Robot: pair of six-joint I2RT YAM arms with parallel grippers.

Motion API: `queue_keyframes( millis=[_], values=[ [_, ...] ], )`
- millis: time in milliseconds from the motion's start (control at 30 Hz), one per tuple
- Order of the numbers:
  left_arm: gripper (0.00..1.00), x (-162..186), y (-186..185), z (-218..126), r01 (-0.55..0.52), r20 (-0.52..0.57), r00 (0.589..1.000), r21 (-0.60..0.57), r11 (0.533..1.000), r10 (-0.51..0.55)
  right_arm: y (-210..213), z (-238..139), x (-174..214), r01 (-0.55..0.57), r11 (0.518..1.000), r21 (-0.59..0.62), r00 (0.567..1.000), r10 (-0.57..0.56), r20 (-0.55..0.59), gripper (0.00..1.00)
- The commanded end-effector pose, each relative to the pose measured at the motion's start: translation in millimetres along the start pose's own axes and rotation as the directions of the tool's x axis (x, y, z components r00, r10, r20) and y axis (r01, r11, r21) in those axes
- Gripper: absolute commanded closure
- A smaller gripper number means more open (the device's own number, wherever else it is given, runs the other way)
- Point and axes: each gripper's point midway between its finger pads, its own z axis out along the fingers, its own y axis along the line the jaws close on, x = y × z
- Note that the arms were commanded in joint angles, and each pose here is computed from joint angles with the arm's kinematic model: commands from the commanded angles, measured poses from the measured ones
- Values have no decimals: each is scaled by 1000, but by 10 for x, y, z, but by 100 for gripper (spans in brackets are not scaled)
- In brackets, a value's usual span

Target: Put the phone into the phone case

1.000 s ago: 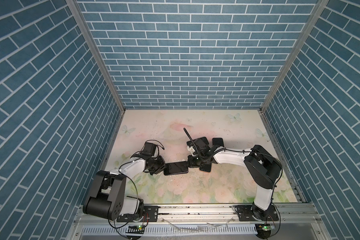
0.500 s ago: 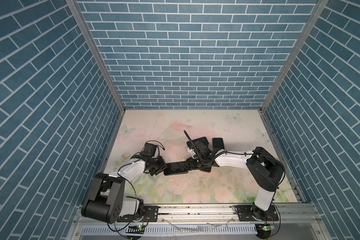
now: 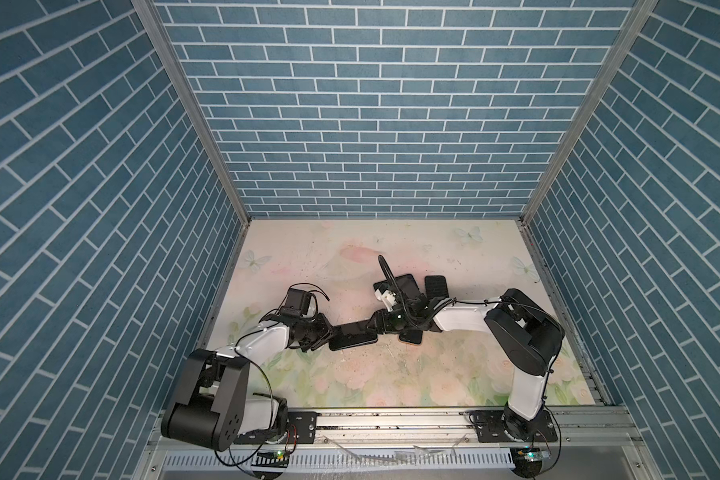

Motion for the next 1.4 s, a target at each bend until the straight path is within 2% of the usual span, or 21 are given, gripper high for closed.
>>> queue_keyframes(
  millis=[0,267,533,767,1200,1367],
  values=[
    [59,210,31,112,7,-82,997,41,999,-4,303,10,95,12,978,-208,1000,-18,-25,50],
    [59,200,-7,114,8,-76,997,64,998,-3,517,-362,-31,73,936,-345,996,-52,71,54],
    [59,180,-27,92,6,-67,998,65,998,-2,574,-584,-110,92,923,-373,992,-54,113,59],
    [59,176,-28,85,4,-65,998,61,998,0,554,-615,-155,93,926,-366,990,-46,137,68],
    [59,155,-42,94,3,-62,998,63,998,1,450,-469,-113,42,931,-362,996,-9,93,84],
    [59,140,-56,104,1,-62,998,66,998,3,425,-394,-95,31,934,-355,997,-3,78,98]
  ],
)
